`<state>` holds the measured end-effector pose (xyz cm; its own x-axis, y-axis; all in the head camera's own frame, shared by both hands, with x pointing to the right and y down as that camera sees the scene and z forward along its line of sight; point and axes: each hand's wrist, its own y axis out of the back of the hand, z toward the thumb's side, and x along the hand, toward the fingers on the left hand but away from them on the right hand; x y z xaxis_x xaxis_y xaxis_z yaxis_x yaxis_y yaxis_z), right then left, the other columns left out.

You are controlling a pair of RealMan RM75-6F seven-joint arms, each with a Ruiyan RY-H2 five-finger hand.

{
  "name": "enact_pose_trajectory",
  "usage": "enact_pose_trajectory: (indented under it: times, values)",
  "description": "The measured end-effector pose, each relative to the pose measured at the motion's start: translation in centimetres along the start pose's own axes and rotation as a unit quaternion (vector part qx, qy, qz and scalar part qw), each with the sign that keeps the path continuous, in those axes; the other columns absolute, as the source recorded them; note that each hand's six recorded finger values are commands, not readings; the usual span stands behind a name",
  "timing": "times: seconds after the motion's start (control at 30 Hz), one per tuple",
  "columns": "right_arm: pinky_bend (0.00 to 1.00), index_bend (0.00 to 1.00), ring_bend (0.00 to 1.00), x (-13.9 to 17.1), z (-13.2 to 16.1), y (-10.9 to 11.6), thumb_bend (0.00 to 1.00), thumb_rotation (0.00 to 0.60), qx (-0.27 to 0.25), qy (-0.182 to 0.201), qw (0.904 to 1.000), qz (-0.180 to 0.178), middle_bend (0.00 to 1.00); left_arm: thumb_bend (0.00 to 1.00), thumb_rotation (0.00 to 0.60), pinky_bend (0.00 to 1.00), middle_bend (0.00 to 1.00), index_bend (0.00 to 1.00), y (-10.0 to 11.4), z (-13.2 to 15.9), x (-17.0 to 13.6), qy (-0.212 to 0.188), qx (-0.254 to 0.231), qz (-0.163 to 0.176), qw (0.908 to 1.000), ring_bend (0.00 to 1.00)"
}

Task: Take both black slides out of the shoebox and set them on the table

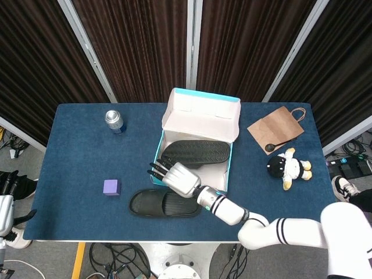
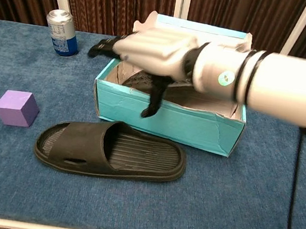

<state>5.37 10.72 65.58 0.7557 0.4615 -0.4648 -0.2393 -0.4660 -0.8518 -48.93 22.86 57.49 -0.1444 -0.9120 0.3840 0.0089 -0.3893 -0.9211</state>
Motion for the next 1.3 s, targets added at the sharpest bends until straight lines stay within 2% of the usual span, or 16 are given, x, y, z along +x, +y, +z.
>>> enact_pose_trajectory:
  times: [0.13,0.23,0.37,0.5,0.63,0.83,1.03,1.3]
  values:
    - [0.01,0.01,0.0,2.6,-3.2,2.3,0.0,0.6,0.006,-0.031,0.9992,-0.023,0.09,0.0,0.6,0.02,0.07,0.17,0.1,0.1,-0.1,-0.001,0.0,0.0,1.0,0.0]
    - [0.04,0.05,0.0,3.5,-4.9,3.4,0.0,0.6,-0.015,-0.048,0.9981,-0.035,0.14,0.0,0.6,0.02,0.07,0.17,0.1,0.3,-0.1,-0.003,-0.001,0.001,1.0,0.0]
    - [0.07,0.07,0.0,3.6,-6.9,3.8,0.0,0.6,-0.041,-0.067,0.9965,-0.029,0.15,0.0,0.6,0.02,0.07,0.17,0.2,0.5,-0.1,-0.005,-0.002,0.002,1.0,0.0]
    - [0.07,0.07,0.0,2.5,-8.9,2.5,0.0,0.6,-0.037,-0.09,0.9952,0.008,0.15,0.0,0.6,0.02,0.07,0.17,0.2,0.3,-0.4,-0.001,-0.002,0.002,1.0,0.0]
    - [0.08,0.07,0.0,1.0,-10.5,0.2,0.0,0.6,-0.031,-0.112,0.9918,0.051,0.15,0.0,0.6,0.02,0.07,0.17,0.0,0.0,-0.7,0.006,-0.003,-0.004,1.0,0.0]
    - [0.14,0.08,0.0,-0.7,-10.9,-3.0,0.0,0.6,0.006,-0.123,0.9872,0.101,0.17,0.0,0.6,0.02,0.07,0.17,-0.2,-0.3,-0.9,0.01,-0.004,-0.006,0.9999,0.0]
    - [0.17,0.14,0.02,-1.3,-10.5,-4.5,0.0,0.6,0.021,-0.125,0.9839,0.126,0.2,0.0,0.6,0.02,0.07,0.17,-0.5,-0.4,-0.8,0.012,-0.005,-0.011,0.9999,0.0]
    - [0.26,0.26,0.08,-2.4,-10.2,-6.0,0.01,0.6,0.045,-0.134,0.9804,0.137,0.25,0.0,0.6,0.02,0.07,0.17,-0.5,-0.4,-0.7,0.009,-0.008,-0.008,0.9999,0.0]
